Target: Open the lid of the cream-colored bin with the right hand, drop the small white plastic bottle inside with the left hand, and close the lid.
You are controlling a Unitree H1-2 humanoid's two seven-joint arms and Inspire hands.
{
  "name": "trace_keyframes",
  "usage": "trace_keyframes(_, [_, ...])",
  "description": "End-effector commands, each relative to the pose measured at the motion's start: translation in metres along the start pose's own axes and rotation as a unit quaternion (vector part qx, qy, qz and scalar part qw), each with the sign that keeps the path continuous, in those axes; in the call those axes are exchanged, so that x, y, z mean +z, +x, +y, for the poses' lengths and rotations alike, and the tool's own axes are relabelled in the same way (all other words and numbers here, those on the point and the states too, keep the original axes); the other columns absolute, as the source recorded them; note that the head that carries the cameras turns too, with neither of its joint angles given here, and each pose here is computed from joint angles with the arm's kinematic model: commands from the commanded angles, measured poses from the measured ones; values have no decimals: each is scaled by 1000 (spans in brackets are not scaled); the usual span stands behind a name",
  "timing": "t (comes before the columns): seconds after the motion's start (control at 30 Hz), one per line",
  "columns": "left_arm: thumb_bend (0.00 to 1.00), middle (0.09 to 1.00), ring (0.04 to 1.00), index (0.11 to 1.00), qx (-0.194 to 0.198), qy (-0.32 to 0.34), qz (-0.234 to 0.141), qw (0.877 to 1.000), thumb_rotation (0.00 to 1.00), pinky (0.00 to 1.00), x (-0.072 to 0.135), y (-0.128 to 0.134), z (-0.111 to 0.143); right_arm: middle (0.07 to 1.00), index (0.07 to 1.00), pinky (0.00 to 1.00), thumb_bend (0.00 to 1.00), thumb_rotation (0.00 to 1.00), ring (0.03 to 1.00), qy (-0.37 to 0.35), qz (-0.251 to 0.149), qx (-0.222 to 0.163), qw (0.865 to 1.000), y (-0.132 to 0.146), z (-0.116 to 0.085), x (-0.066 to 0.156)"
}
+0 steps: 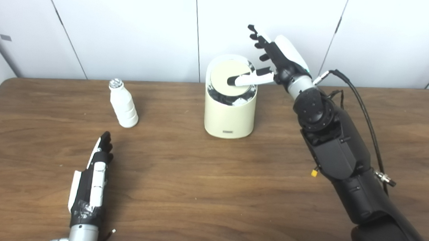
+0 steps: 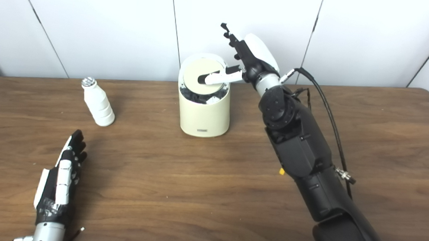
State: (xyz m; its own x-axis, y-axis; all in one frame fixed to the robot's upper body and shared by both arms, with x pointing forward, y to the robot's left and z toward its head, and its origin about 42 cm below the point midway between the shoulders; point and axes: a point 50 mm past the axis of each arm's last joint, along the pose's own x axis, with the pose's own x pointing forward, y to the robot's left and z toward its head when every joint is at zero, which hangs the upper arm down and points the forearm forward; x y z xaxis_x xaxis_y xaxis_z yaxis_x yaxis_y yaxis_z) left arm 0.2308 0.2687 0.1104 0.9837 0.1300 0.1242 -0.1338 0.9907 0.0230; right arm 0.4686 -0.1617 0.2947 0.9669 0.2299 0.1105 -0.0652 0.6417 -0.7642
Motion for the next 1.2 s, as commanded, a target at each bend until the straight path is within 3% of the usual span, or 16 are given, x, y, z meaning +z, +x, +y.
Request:
trace_keyframes(0.0, [589,998,1000,986,-3,-6,12,1000,997,1000,-12,0,-4,938,969,838,916,355,927,-17,-58,-38,997,10,-24,28])
trace_keyframes(0.3, [564,997,1000,987,-4,-1,9,1000,1000,1000,-13,1,-4,951,979,910,945,381,949,-27,-49,-29,998,12,-25,17])
trace_keyframes(0.53, [557,987,991,985,-6,1,5,1000,1000,1000,-13,1,-3,962,981,982,923,342,966,-28,-45,-19,998,11,-22,15])
trace_keyframes(0.93, [570,987,996,985,-5,-1,3,1000,1000,1000,-12,1,-5,956,973,934,919,299,972,-63,-65,-11,996,12,-15,11])
trace_keyframes(1.17, [577,987,994,983,-6,-5,-1,1000,994,1000,-12,1,-5,956,973,962,920,284,983,-97,-73,-12,992,11,-13,8])
